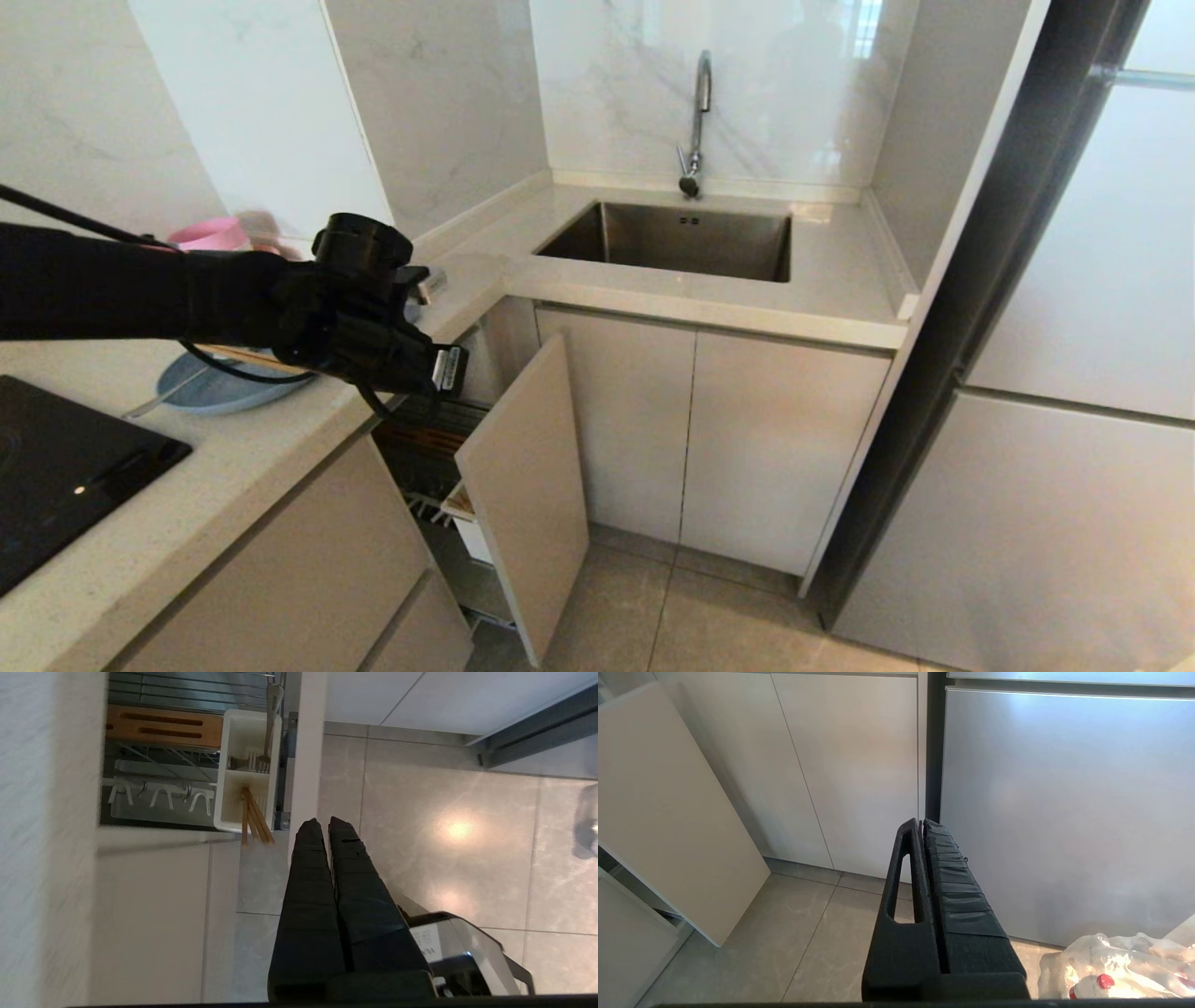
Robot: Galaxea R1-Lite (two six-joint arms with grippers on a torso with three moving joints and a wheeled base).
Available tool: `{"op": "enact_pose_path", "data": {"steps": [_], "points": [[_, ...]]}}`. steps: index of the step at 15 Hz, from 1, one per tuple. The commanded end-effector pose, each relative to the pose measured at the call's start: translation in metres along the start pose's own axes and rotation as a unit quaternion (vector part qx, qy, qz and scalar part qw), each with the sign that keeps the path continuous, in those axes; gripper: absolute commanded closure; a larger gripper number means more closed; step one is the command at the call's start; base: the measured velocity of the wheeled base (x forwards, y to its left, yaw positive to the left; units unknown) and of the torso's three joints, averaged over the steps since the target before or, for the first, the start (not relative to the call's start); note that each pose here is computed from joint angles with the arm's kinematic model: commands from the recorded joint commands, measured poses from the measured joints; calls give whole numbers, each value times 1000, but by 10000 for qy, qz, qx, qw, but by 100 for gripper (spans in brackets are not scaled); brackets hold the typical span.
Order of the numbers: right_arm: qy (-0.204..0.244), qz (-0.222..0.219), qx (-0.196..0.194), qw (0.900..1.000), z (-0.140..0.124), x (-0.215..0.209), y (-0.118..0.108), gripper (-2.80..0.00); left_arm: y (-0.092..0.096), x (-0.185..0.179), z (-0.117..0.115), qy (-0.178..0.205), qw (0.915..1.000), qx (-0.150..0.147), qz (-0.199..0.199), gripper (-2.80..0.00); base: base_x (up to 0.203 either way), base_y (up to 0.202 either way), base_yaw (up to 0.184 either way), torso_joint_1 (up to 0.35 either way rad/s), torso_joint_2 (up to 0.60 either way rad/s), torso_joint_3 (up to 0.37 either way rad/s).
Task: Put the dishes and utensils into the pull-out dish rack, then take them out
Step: Open the cupboard
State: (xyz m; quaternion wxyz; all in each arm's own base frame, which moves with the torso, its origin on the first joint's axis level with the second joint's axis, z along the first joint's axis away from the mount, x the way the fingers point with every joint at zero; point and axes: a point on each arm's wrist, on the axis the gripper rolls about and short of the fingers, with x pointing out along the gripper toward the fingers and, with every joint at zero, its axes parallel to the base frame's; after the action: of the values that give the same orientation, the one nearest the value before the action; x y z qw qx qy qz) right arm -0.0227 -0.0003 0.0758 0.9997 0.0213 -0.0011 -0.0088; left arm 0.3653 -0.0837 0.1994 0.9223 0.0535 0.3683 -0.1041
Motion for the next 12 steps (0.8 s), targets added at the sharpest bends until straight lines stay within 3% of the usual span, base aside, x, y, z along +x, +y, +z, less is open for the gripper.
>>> {"op": "enact_pose_path", "data": {"steps": [1, 5, 9, 10, 12], "points": [[2, 2, 2, 10000, 0, 0, 0, 0, 1, 30, -5, 177, 9998, 21, 66, 0, 0, 0, 0, 0, 0, 0], [2, -4, 2, 10000, 0, 0, 0, 0, 4, 68, -7, -43, 9993, 218, 310, 0, 0, 0, 0, 0, 0, 0], [-6, -3, 2, 10000, 0, 0, 0, 0, 4, 68, -5, -85, 9994, 187, 282, 0, 0, 0, 0, 0, 0, 0], [0, 3, 2, 10000, 0, 0, 0, 0, 4, 68, -5, -92, 9994, 180, 283, -280, 0, 0, 0, 0, 0, 0], [-3, -1, 2, 10000, 0, 0, 0, 0, 4, 69, -5, -118, 9994, 183, 270, -280, 0, 0, 0, 0, 0, 0]]}}
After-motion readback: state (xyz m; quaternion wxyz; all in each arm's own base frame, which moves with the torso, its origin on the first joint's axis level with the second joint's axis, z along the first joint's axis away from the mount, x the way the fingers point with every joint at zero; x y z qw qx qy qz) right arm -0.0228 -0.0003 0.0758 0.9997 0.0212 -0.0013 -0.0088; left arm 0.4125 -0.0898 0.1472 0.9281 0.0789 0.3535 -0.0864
